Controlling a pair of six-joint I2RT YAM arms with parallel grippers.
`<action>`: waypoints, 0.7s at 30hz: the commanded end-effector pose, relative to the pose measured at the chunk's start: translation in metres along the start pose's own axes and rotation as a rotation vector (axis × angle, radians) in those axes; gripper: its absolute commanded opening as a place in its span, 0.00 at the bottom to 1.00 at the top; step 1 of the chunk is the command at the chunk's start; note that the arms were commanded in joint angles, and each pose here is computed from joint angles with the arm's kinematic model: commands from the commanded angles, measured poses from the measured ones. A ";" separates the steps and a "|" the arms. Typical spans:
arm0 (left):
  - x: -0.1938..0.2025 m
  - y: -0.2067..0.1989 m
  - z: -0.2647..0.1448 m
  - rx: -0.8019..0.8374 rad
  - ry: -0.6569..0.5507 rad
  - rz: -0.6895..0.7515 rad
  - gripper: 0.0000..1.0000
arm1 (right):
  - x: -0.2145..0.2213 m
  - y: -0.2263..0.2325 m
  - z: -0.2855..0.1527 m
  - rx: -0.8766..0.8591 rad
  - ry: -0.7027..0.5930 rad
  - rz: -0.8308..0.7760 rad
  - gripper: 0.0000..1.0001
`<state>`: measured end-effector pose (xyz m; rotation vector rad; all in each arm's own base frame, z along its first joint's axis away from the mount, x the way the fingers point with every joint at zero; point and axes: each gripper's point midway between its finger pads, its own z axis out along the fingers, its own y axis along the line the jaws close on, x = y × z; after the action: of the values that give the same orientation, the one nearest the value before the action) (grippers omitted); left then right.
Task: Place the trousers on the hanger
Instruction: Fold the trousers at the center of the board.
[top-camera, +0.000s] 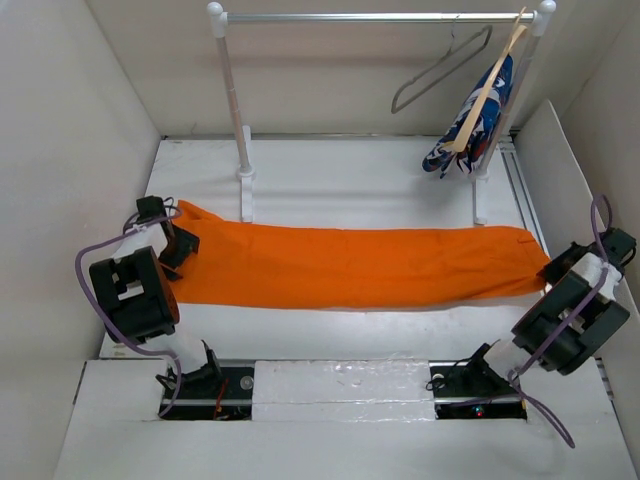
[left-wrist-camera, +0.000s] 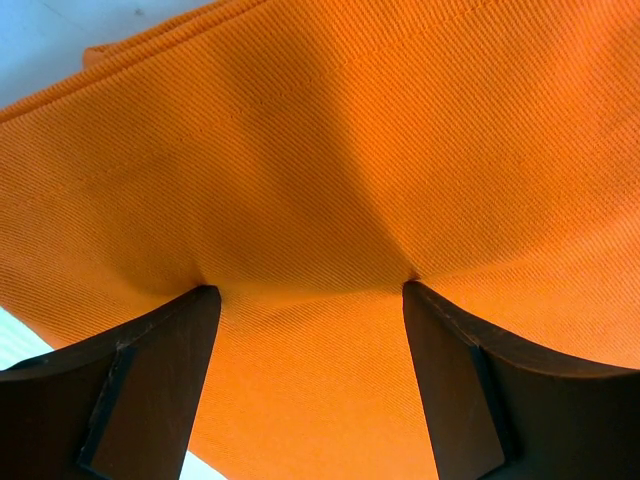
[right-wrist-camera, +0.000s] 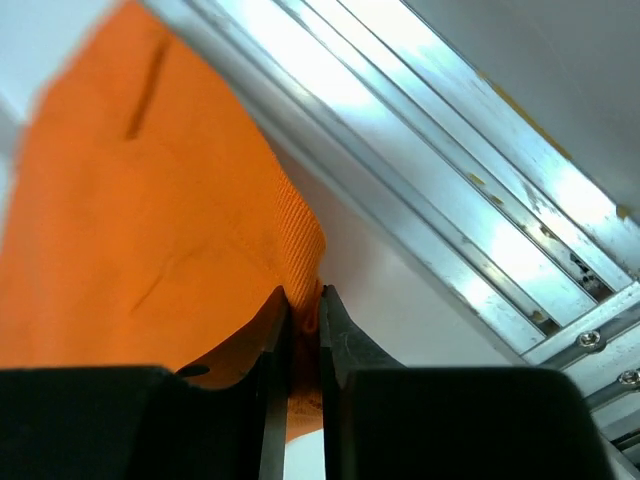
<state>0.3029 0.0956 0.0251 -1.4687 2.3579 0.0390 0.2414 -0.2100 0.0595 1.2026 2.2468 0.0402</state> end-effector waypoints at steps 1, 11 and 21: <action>0.008 0.019 0.010 -0.037 0.005 0.032 0.71 | -0.050 0.037 -0.043 -0.088 -0.177 -0.105 0.00; 0.049 -0.012 -0.045 0.161 -0.017 0.214 0.71 | 0.012 0.178 -0.143 -0.419 -0.267 -0.561 0.00; 0.260 -0.124 -0.136 0.528 0.241 0.638 0.10 | -0.001 0.223 -0.225 -0.550 -0.384 -0.614 0.00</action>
<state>0.2883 -0.1811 0.1072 -0.4710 2.5342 -0.5358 0.2908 -0.0242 0.2656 0.2208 2.0674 0.1769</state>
